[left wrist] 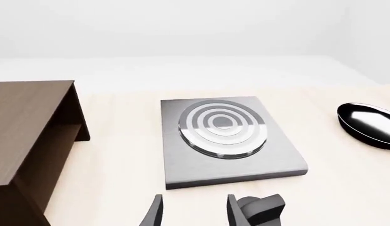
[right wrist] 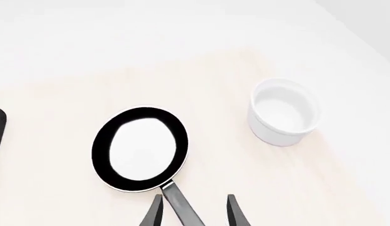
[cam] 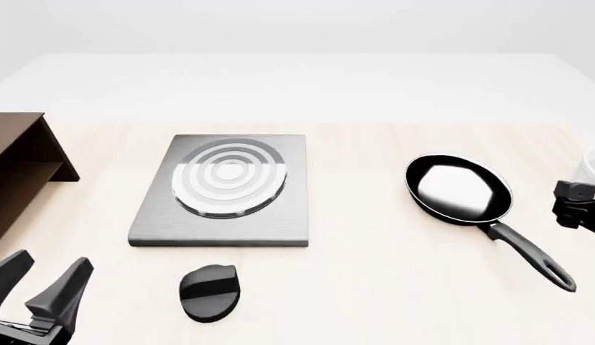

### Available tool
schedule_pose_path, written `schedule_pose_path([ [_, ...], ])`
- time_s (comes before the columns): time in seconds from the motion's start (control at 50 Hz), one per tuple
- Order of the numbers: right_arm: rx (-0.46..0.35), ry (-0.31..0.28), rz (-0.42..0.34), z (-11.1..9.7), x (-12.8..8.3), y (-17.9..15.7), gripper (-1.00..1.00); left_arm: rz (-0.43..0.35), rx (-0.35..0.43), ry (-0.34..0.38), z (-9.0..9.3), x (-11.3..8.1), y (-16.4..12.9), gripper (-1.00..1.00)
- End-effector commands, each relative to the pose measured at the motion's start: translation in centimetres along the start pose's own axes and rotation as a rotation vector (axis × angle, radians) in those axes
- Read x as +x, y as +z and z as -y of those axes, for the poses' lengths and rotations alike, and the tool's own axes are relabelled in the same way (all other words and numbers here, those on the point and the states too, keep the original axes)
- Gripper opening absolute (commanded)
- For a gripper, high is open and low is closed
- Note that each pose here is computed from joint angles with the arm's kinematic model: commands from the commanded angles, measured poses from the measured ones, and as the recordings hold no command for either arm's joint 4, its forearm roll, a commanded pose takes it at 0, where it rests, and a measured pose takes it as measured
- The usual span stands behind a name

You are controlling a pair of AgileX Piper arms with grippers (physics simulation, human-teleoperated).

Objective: Turn on the stove and put the frying pan on it.

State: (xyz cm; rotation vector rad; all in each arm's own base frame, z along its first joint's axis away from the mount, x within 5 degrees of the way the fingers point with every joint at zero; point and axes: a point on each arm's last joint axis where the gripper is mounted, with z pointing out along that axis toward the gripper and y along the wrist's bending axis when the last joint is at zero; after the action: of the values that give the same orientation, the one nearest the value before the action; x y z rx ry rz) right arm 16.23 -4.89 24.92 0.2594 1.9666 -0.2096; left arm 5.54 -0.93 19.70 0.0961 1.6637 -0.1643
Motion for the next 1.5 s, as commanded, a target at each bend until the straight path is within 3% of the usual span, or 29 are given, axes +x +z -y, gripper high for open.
schedule_pose_path([
  [0.02, 0.004, -0.010, -0.065, 0.1, 0.3, 1.8, 1.00, -0.002, -0.004, 0.000, 0.0, 0.0, 0.0, 1.00],
  [0.74, -0.036, -0.077, -0.243, -0.5, -0.3, 4.5, 1.00, -0.004, -0.008, -0.001, 0.0, 0.1, 0.0, 1.00],
  [1.5, -0.055, -0.126, -0.362, -0.7, 2.6, 8.1, 1.00, 0.000, -0.008, 0.002, 0.0, 0.0, 0.0, 1.00],
])
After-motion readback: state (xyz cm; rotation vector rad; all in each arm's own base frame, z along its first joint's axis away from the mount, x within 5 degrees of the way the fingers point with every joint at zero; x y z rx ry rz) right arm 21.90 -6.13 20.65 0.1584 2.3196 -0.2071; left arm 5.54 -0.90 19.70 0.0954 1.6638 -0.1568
